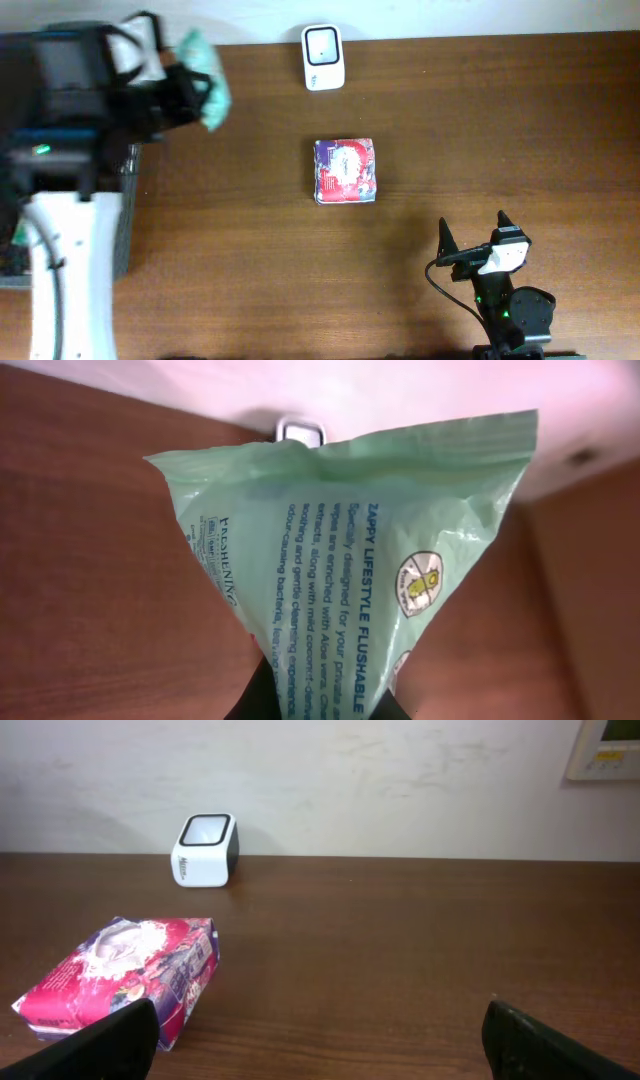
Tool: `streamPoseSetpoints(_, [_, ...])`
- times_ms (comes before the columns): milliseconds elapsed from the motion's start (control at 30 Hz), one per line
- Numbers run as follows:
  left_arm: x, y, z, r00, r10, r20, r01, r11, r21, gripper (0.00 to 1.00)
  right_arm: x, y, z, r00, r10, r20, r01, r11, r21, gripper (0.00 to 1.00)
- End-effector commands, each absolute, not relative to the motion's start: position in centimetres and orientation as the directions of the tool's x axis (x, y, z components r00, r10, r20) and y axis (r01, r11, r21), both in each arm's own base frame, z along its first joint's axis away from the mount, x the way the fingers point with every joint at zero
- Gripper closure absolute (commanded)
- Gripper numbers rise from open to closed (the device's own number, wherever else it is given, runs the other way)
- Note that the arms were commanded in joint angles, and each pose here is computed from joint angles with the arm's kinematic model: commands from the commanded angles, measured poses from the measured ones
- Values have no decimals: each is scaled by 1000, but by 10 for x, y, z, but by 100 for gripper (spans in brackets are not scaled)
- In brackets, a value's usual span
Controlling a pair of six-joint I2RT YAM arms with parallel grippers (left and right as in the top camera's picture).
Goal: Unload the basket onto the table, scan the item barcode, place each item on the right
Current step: 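Carry the mint wipes pack left of the tissue pack and release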
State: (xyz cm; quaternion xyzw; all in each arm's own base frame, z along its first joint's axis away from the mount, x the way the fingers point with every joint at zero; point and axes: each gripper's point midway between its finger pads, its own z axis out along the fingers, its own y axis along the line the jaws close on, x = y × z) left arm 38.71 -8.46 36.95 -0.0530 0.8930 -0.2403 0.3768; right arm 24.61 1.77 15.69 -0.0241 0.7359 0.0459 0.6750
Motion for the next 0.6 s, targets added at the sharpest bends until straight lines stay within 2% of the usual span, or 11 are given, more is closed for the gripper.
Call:
streamPoseSetpoints(0, [401, -115, 319, -771, -121, -625, 60, 963, -262, 93, 246, 18, 153, -95, 33, -995, -96, 995, 42, 1])
streamPoseSetpoints(100, [413, -144, 244, -863, 9, -505, 54, 996, -74, 95, 246, 18, 153, -95, 33, -995, -96, 995, 42, 1])
streamPoseSetpoints(167, [419, -150, 210, -893, 49, -447, 56, 998, -2, 98, 246, 18, 153, -95, 33, -995, -96, 995, 42, 1])
streamPoseSetpoints(300, [424, -163, 145, -946, 78, -314, 67, 997, 45, 93, 246, 18, 153, -95, 33, -995, -96, 995, 42, 1])
streamPoseSetpoints(400, [424, -164, 98, -976, 23, -217, 9, 998, 64, 94, 246, 18, 153, -95, 33, -995, -96, 995, 42, 1])
streamPoseSetpoints(567, [410, -182, 36, -999, -11, -50, -12, 1000, 8, 91, 246, 18, 153, -95, 33, -995, -96, 995, 42, 1])
